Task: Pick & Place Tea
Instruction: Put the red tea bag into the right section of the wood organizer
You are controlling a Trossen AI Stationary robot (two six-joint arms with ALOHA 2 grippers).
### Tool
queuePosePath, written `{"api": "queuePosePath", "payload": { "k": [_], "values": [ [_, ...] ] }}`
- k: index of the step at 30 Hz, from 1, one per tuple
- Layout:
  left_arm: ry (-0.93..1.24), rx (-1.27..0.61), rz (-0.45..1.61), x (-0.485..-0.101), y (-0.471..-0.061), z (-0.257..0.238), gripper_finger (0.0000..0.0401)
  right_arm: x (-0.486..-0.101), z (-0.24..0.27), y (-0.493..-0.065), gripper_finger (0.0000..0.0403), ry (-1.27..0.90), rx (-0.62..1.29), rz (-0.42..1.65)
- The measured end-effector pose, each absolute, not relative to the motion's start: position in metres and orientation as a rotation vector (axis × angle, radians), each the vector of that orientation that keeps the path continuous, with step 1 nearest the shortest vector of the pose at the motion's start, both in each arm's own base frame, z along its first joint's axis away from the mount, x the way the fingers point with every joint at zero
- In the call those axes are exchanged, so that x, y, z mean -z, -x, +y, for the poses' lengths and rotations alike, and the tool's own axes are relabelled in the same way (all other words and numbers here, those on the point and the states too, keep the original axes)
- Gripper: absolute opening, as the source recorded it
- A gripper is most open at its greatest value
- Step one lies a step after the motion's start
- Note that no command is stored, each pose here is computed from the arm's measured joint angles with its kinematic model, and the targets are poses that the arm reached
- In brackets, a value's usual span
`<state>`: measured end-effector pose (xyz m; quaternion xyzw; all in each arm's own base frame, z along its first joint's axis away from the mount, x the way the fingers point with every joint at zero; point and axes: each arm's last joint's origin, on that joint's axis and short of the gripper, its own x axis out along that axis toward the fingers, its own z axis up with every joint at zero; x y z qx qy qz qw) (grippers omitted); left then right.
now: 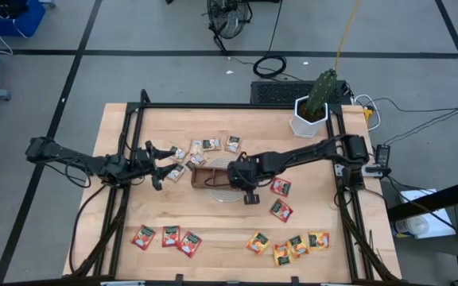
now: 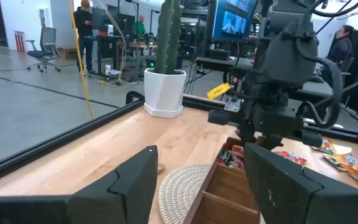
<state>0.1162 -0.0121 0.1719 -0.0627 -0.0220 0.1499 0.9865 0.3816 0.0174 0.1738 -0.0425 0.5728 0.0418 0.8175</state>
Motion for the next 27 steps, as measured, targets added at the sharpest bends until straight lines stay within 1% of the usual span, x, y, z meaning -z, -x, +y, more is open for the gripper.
{"api": "queuePosePath", "payload": {
  "k": [4, 8, 11, 19, 27],
  "values": [
    [0.126, -0.301, -0.044, -0.172, -0.116, -0.012, 0.0239, -0.186, 0.020, -0.378, 0.0000, 0.085, -0.085, 1.194],
    [0.126, -0.301, -0.045, -0.172, -0.116, -0.012, 0.0239, -0.196, 0.021, -0.376, 0.0000, 0.034, -0.090, 1.160],
    [0.126, -0.301, -0.044, -0.172, -0.116, -0.012, 0.0239, -0.194, 0.023, -0.376, 0.0000, -0.004, -0.128, 1.171],
    [0.126, -0.301, -0.044, -0.172, -0.116, -0.012, 0.0239, -0.183, 0.021, -0.382, 0.0000, 0.025, -0.146, 1.175],
    [0.126, -0.301, -0.044, -0.172, -0.116, -0.012, 0.0239, -0.191, 0.015, -0.379, 0.0000, 0.028, -0.101, 1.159]
  ]
}}
